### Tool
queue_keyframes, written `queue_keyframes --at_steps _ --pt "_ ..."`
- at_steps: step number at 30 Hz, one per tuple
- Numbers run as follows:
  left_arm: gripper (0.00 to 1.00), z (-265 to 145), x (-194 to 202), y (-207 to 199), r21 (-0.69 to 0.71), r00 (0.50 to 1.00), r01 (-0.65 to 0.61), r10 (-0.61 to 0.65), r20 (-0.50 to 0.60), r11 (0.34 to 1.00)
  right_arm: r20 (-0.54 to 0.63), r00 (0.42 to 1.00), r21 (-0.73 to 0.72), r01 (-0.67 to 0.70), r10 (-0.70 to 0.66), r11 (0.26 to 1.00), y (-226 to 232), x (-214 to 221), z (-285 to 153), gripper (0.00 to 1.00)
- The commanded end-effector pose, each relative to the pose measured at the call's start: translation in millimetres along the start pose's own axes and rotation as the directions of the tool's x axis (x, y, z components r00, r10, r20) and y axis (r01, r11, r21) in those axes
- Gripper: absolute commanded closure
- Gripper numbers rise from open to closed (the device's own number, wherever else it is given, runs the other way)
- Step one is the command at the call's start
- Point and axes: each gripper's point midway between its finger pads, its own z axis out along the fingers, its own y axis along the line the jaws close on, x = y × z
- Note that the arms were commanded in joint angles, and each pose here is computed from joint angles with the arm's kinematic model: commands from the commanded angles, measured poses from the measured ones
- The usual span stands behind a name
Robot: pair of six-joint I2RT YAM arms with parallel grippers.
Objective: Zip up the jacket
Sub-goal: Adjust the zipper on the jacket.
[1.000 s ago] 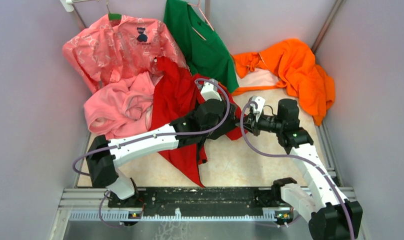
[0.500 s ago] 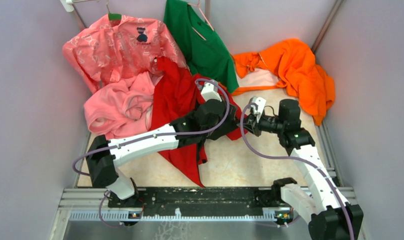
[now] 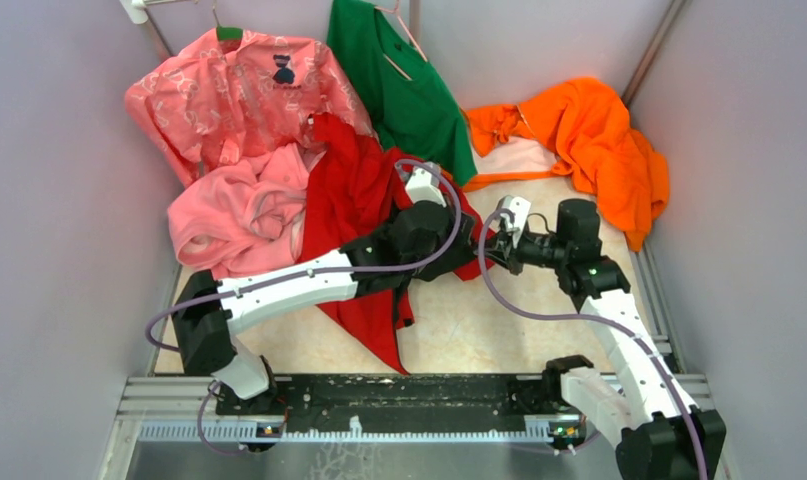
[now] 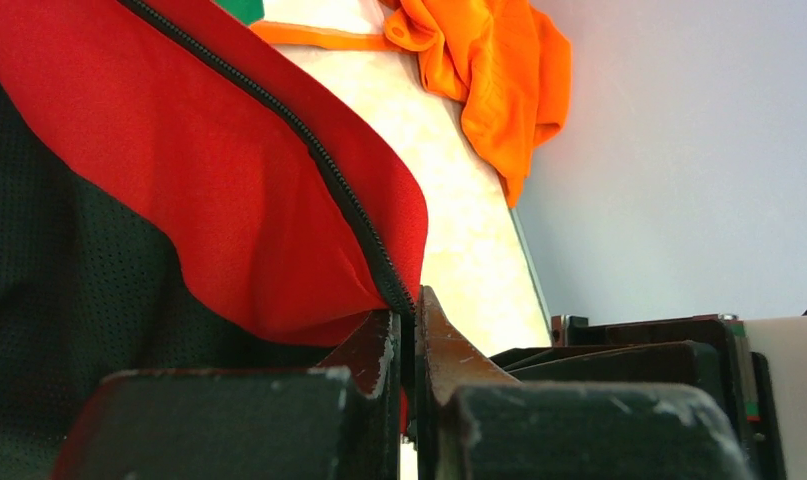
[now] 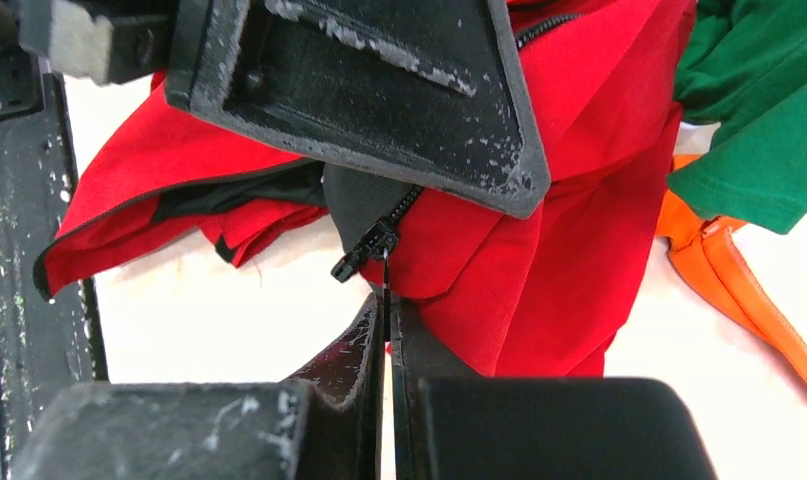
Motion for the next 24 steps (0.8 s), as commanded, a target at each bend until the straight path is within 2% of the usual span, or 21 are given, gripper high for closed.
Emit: queue_keyframes --at_steps 1,5,10,15,20,24 --pt "1.00 -2.1 2.6 -1.6 0.084 0.991 -0.135 0.134 0.013 0.987 0.020 0.991 -0.023 0.131 -0.130 0.991 5.5 -25.8 -12.4 1.00" --pt "1.00 -9.4 9.7 -8.2 0.272 0.961 -0.273 0.276 0.027 0.923 -0.009 0.987 -0.085 0.160 -0.162 0.983 18.5 -19.2 -16.9 1.00" --pt "1.00 -7.9 13.1 7.8 0.303 0.920 -0.387 0.385 0.067 0.871 -0.052 0.985 -0.146 0.154 -0.163 0.977 28.9 -9.5 -18.1 1.00" --pt "1.00 -8.0 9.5 14.5 0.356 0.908 -0.416 0.406 0.106 0.837 -0.179 0.961 -0.204 0.173 -0.210 0.964 40.1 13.8 -9.5 1.00" --pt "1.00 -7.2 7.9 28.7 0.360 0.862 -0.505 0.477 0.170 0.784 -0.235 0.942 -0.250 0.181 -0.241 0.951 45.8 25.1 -5.7 1.00" --pt "1.00 -10.1 8.3 28.5 0.436 0.848 -0.530 0.473 0.240 0.728 -0.299 0.909 -0.280 0.206 -0.289 0.938 50.7 42.6 1.5 1.00"
